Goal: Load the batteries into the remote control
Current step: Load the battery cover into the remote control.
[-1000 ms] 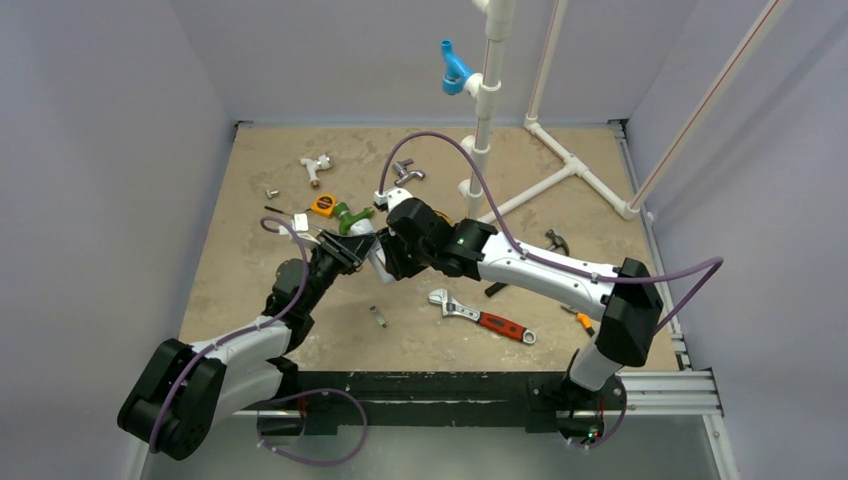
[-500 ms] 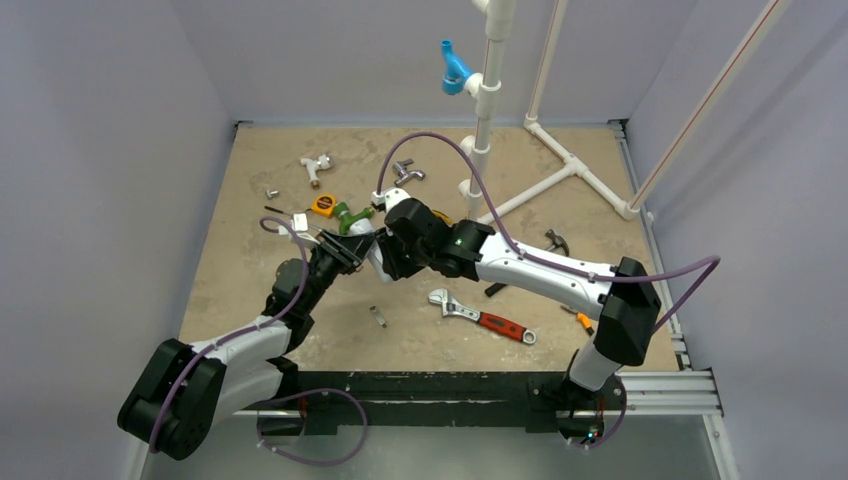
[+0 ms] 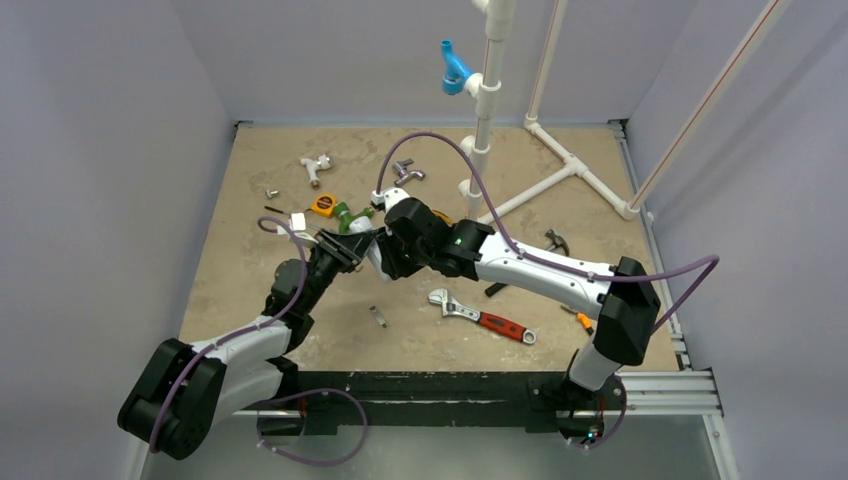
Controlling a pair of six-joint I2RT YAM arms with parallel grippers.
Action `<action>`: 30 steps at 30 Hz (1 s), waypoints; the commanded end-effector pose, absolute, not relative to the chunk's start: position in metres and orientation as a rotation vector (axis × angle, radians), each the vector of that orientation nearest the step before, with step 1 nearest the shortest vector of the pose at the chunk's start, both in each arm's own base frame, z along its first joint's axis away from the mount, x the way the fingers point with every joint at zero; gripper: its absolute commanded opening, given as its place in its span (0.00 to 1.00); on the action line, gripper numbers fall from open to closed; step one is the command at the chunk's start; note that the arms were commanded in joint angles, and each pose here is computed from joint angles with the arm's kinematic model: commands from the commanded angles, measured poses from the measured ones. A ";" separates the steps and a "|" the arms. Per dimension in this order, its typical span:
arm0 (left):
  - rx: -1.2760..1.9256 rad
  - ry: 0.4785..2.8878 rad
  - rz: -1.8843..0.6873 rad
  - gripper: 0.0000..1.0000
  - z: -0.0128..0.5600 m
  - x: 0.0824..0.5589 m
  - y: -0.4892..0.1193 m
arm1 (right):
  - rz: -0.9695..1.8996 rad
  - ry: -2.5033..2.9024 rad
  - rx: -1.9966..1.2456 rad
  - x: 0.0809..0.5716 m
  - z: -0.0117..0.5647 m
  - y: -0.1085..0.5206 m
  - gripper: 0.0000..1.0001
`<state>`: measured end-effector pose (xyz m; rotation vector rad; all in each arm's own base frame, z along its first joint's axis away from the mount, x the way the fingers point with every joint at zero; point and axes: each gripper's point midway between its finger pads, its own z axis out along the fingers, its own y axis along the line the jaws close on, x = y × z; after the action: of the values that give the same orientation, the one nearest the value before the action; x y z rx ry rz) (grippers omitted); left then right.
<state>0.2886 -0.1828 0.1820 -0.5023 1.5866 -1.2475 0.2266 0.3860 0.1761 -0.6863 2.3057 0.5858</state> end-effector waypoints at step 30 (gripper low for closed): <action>-0.494 1.475 -1.377 0.00 0.216 0.287 -0.190 | 0.596 2.199 -0.671 0.242 0.201 0.399 0.40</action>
<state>0.2900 -0.1845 0.1796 -0.5414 1.5908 -1.2778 0.2302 0.3877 0.1700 -0.7057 2.2987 0.5633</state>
